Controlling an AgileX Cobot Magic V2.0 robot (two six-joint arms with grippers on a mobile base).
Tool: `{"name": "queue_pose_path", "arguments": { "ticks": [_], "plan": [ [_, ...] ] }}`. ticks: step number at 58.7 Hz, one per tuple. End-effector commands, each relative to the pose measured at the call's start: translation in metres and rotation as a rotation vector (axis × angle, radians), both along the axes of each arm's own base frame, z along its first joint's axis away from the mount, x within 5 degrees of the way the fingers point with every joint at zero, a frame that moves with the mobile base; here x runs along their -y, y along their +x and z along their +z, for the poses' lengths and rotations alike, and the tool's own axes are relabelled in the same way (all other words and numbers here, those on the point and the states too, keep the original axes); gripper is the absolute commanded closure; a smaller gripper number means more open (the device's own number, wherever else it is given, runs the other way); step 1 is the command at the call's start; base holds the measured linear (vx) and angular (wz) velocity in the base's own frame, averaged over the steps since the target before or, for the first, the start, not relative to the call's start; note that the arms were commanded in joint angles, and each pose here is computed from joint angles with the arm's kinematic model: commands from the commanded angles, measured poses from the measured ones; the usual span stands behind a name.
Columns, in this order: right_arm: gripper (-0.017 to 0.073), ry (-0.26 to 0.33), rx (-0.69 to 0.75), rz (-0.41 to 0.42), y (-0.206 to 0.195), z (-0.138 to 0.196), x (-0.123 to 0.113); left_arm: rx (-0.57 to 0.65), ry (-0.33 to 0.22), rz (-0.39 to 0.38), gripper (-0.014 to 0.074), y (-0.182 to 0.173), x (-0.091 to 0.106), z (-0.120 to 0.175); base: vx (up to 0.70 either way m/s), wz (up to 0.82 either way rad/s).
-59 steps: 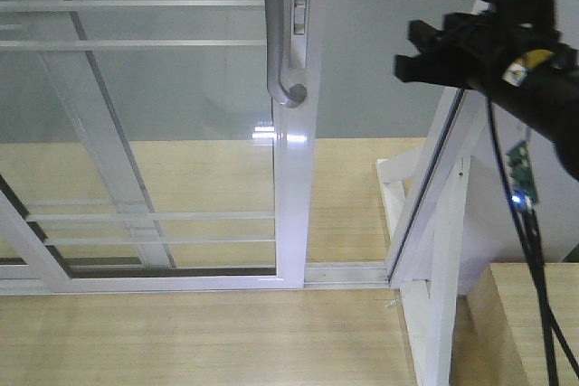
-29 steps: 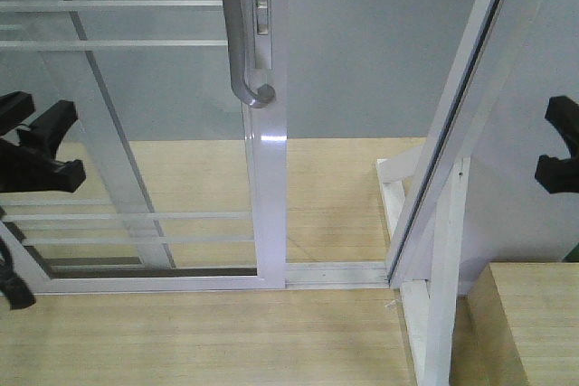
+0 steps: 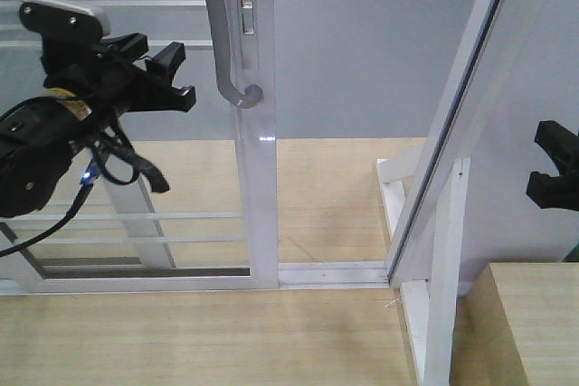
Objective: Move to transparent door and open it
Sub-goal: 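Grasp the silver handle with the left gripper and release the right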
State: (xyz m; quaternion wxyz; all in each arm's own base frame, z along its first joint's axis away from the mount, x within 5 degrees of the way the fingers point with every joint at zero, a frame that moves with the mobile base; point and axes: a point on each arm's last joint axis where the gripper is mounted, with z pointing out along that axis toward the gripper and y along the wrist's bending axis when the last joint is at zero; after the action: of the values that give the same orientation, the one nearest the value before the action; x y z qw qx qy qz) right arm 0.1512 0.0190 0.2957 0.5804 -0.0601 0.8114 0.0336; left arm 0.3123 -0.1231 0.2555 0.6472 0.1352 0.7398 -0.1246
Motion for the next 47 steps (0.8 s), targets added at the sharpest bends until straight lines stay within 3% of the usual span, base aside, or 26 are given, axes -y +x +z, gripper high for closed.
{"name": "queue_pose_path", "arguments": {
  "ticks": [1, 24, 36, 47],
  "plan": [
    [0.0226, 0.003, 0.113, -0.009, 0.002, 0.018, 0.001, 0.16, -0.071, -0.005, 0.0138, 0.018, 0.009, 0.032, 0.0, 0.0],
    [0.0226, -0.004, 0.113, -0.007, 0.002, 0.018, 0.001, 0.184, -0.081, -0.005, 0.0121, 0.088, 0.037, 0.023, 0.0, 0.0],
    [0.0226, -0.004, 0.113, -0.007, 0.002, 0.018, 0.001, 0.188, -0.079, -0.001, 0.0123, 0.108, 0.045, 0.017, 0.0, 0.0],
    [0.0226, -0.004, 0.112, -0.007, 0.002, 0.017, 0.001, 0.236, 0.01, 0.02, 0.0148, 0.112, 0.037, 0.018, 0.0, 0.0]
  ]
}}
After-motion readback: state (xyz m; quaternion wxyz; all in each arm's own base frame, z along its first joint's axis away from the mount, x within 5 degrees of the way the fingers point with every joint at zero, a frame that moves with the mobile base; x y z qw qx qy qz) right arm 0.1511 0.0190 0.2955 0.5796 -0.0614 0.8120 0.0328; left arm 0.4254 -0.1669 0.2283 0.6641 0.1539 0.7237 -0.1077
